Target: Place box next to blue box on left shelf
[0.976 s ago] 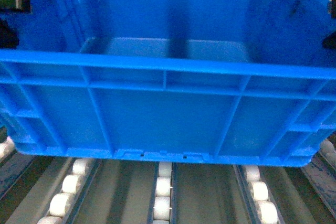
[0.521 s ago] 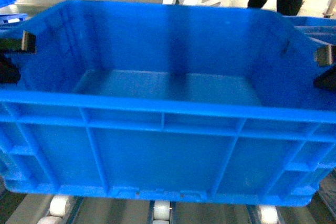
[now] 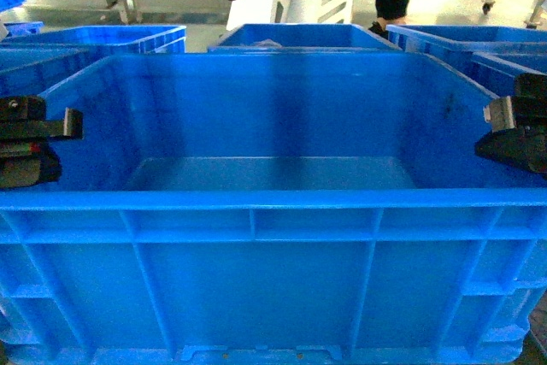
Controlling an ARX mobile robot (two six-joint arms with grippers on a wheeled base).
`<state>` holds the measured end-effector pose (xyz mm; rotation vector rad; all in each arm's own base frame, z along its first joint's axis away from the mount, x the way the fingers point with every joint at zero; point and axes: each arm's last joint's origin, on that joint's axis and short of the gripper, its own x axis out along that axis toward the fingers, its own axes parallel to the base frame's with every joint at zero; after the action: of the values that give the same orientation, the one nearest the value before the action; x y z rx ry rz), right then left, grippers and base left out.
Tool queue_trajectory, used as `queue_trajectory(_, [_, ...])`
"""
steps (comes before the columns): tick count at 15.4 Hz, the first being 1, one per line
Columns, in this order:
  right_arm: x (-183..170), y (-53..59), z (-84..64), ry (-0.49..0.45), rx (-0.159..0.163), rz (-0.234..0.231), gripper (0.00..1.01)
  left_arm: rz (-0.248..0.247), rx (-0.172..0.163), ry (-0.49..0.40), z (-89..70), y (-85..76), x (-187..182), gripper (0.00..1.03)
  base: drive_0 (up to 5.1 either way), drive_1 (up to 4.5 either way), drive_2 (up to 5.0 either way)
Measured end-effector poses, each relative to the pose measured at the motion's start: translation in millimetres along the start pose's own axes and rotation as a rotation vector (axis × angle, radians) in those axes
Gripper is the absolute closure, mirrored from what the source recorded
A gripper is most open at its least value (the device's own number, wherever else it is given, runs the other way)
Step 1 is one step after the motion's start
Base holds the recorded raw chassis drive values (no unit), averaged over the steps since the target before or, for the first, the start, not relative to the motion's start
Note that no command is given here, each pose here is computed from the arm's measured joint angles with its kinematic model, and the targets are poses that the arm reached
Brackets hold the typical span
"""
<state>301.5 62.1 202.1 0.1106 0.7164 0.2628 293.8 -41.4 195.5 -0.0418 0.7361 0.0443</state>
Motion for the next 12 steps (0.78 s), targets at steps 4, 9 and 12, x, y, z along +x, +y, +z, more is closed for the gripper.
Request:
queue_trajectory(4, [-1.0,4.3,3.4,-0.029,-0.006,0.063,0.17,-0.083,-0.068,-0.131,13.4,-7.9,-5.4,0.21,0.0,0.0,0.0])
queue_trajectory(9, [-2.2,8.3,7.7,-0.134,0.019,0.079,0.03,-0.097,-0.083,-0.197,22.3,-10.1,-9.9,0.05,0.0,0.0,0.0])
queue_trajectory(12, [-7.4,7.6,13.9,-0.188,0.015,0.073,0.03,-0.103,-0.071,-0.181,20.5,-12.2,-10.1,0.05,0.0,0.0,0.0])
